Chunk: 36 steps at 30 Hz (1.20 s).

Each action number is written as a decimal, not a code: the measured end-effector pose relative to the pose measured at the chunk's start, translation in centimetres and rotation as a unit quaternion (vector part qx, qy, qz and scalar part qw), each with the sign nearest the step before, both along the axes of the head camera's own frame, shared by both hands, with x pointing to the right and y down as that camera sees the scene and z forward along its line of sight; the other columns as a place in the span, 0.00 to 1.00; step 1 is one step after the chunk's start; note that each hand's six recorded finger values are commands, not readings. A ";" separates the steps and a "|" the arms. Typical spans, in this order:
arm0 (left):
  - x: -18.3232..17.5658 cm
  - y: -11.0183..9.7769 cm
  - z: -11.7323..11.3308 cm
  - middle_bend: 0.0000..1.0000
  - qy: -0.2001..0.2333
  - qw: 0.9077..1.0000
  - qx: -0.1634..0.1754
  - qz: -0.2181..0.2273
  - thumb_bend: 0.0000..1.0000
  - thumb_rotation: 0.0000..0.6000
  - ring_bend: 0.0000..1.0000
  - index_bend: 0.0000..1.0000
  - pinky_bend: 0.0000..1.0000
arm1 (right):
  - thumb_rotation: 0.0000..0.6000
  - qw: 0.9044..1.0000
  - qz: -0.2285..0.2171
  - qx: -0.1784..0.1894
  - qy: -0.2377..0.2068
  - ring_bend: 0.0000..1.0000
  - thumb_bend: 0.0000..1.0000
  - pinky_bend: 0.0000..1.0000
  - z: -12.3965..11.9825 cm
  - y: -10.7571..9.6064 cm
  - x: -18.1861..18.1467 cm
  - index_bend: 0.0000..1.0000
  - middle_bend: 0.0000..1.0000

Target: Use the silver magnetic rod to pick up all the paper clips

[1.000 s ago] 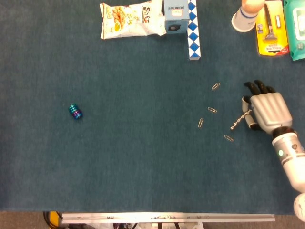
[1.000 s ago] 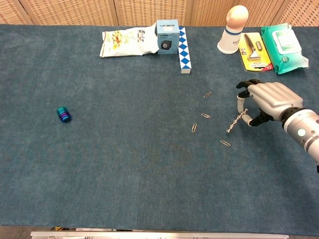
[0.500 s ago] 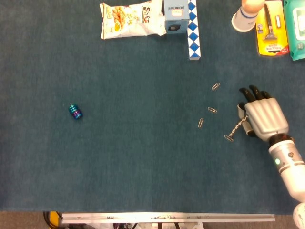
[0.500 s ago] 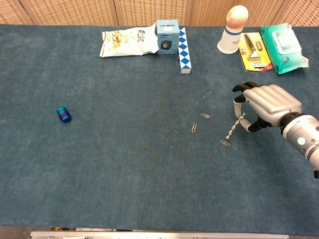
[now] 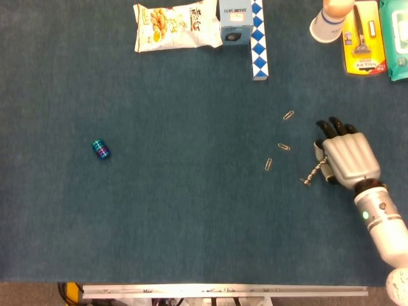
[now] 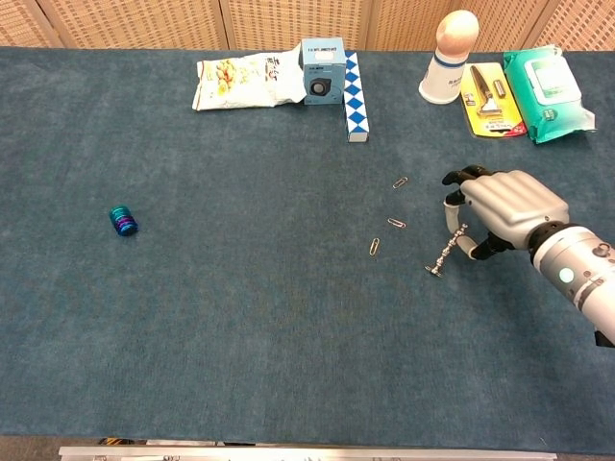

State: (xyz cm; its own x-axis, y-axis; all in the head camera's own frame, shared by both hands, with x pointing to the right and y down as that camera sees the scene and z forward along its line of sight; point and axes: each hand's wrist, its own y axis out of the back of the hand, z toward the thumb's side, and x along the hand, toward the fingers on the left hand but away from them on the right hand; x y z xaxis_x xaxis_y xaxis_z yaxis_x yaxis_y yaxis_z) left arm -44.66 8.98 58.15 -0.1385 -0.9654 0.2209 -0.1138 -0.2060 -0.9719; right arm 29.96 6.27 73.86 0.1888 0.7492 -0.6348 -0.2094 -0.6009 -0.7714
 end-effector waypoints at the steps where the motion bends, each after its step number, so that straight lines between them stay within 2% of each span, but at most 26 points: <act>1: 0.0 0.0 0.0 0.43 0.000 1.000 0.001 0.000 0.09 1.00 0.34 0.44 0.41 | 1.00 1.000 0.000 0.002 -0.002 0.07 0.38 0.20 0.0 -0.1 -0.1 0.61 0.15; 14: -0.2 0.0 -0.4 0.43 0.005 1.000 0.004 -0.003 0.09 1.00 0.34 0.44 0.41 | 1.00 0.999 0.005 0.043 -0.007 0.07 0.38 0.20 -0.7 -3.4 -1.3 0.61 0.15; 25: -1.0 -0.1 -1.0 0.43 0.010 1.000 0.012 -0.014 0.09 1.00 0.34 0.44 0.41 | 1.00 0.999 0.015 0.034 -0.010 0.07 0.38 0.20 0.6 -5.8 -2.0 0.61 0.15; 36: -1.4 -0.2 -1.1 0.43 0.013 1.000 0.014 -0.019 0.09 1.00 0.34 0.44 0.41 | 1.00 0.999 0.010 0.029 -0.012 0.07 0.38 0.20 1.7 -7.0 -3.1 0.61 0.15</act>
